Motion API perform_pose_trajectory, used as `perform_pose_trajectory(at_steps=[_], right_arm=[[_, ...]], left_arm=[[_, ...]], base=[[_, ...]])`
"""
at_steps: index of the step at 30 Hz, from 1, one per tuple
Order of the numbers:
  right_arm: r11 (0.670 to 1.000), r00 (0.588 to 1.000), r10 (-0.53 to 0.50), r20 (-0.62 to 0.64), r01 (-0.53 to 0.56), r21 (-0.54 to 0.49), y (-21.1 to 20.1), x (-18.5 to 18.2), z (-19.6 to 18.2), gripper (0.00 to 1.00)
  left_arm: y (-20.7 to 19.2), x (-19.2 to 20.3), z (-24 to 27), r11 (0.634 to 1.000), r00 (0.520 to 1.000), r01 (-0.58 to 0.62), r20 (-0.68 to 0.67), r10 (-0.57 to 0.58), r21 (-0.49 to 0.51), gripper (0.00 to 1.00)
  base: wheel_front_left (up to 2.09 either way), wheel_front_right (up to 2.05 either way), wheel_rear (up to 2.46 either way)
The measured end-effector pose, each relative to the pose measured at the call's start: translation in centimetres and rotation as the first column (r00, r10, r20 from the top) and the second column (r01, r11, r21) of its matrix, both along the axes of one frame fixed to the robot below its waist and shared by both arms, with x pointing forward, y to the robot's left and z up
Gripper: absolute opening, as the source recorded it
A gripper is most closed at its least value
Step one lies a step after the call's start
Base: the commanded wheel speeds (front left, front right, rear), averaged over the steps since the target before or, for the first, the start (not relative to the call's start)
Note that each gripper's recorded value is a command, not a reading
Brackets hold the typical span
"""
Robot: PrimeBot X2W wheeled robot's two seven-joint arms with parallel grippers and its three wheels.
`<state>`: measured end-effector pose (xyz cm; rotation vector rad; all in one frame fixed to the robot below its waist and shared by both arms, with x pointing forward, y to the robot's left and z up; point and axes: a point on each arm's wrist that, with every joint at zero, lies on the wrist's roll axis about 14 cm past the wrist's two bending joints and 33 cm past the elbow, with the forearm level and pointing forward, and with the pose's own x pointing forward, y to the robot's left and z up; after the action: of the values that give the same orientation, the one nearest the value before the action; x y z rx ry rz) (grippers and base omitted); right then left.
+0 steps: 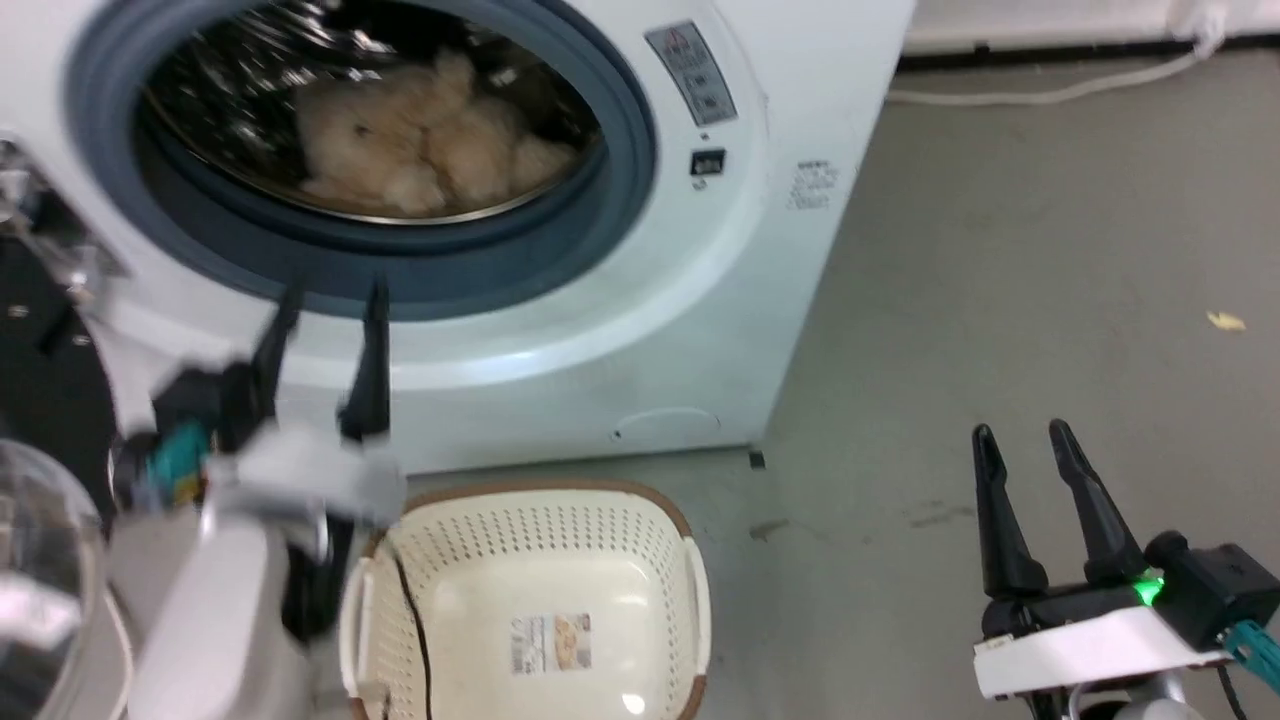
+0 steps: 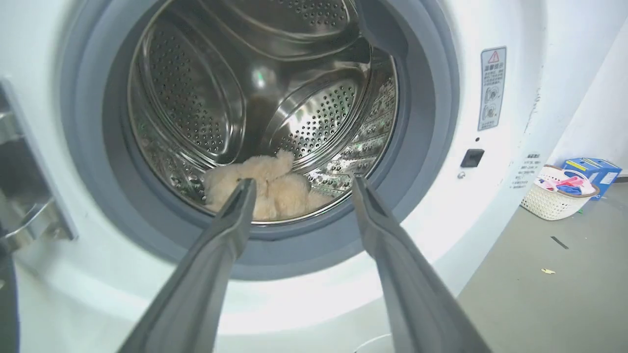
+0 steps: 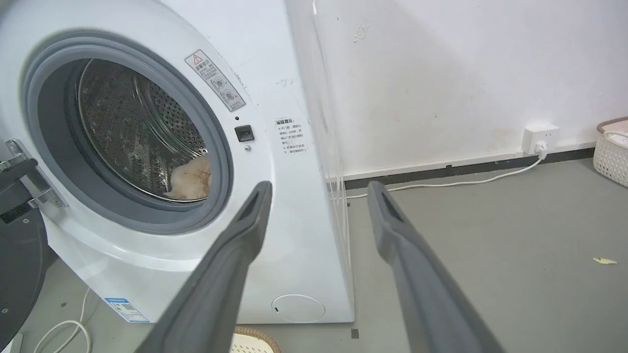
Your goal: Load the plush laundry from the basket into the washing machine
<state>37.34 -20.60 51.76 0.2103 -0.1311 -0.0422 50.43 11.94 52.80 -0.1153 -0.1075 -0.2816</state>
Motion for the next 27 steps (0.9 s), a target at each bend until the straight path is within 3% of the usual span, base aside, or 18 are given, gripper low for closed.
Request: perform_pose_trajectory(at_steps=[7,14,27], right_arm=[[1.0,0.999,0.029,0.024,-0.029,-0.01,1.0,-0.6,0.8,1.0],[0.999,0.999,0.045,0.03,-0.045,-0.014,1.5,-1.3,1.0,1.0],[0.999,0.998,0.054,0.021,-0.054,-0.008,1.9,-2.3,0.7,1.0]], left_arm=[[3.3,-5.7,-3.0,0.993,0.99,-0.112,-0.084,0.11,-0.025,1.0],[4.0,-9.7,-4.1,0.982,0.978,-0.181,-0.119,0.174,-0.049,1.0],[3.2,-12.3,-1.4,0.979,0.979,-0.202,-0.004,0.202,0.037,1.0]], base=[[0.0,0.0,0.0],[0.0,0.0,0.0],[0.0,0.0,0.0]])
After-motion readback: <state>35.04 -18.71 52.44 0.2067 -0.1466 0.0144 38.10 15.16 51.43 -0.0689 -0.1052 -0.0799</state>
